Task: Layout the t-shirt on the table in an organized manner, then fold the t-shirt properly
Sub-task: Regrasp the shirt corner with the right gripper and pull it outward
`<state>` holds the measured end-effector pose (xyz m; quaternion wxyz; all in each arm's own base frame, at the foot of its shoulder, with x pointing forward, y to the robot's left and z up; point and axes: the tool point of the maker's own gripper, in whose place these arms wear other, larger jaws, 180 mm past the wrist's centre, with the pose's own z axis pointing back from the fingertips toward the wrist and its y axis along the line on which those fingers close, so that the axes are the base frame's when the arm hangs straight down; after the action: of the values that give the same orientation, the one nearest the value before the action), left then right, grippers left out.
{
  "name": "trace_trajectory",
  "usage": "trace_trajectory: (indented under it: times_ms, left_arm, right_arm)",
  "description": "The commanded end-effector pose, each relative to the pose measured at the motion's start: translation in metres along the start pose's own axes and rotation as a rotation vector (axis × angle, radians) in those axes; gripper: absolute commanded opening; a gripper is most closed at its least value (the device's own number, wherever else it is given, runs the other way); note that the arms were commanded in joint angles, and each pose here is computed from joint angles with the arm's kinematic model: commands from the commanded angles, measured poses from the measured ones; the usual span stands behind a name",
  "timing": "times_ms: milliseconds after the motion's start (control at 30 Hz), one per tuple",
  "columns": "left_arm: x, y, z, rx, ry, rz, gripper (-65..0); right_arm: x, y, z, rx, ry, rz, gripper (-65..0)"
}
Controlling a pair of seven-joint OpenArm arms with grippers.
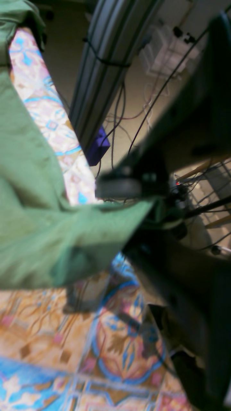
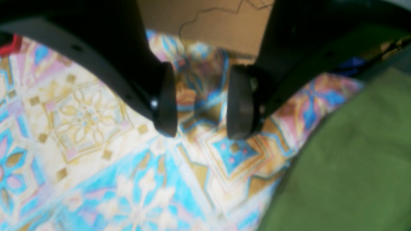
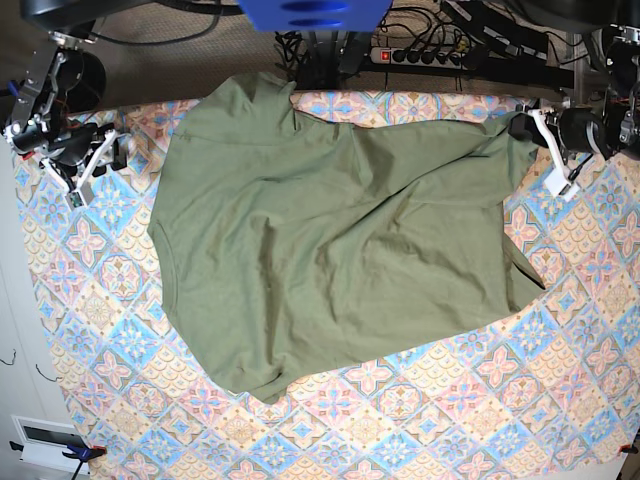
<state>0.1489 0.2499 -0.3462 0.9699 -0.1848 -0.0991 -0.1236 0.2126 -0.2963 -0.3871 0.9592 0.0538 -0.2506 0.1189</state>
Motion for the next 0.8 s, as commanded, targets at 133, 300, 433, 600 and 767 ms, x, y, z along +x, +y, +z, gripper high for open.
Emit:
trace_trajectory:
  times_ms: [133, 300, 433, 600, 767]
  left_arm:
    - [-0.020, -0.002, 0.001, -0.005, 0.057, 0.006, -32.0]
    - [-0.033, -0.005, -0.003, -0.016, 0.094, 0.014, -28.7]
    - [-0.042, -0.002, -0.001, -0.002, 0.140, -0.005, -28.6]
    - [-0.040, 0.002, 0.004, 0.009, 0.145, -0.014, -28.4]
    - [-0.055, 0.005, 0.008, 0.021, 0.206, -0.024, -28.4]
  right_arm:
    - [0.014, -0.003, 0.002, 0.008, -0.036, 0.007, -40.0]
    - [0.010, 0.016, -0.012, 0.065, -0.004, 0.038, -39.9]
    - [0.008, 0.034, -0.021, 0.113, 0.020, 0.077, -39.8]
    - [0.029, 0.046, -0.028, 0.138, -0.028, 0.081, -39.8]
    - [0.019, 0.044, -0.036, 0.152, 0.000, 0.040, -39.8]
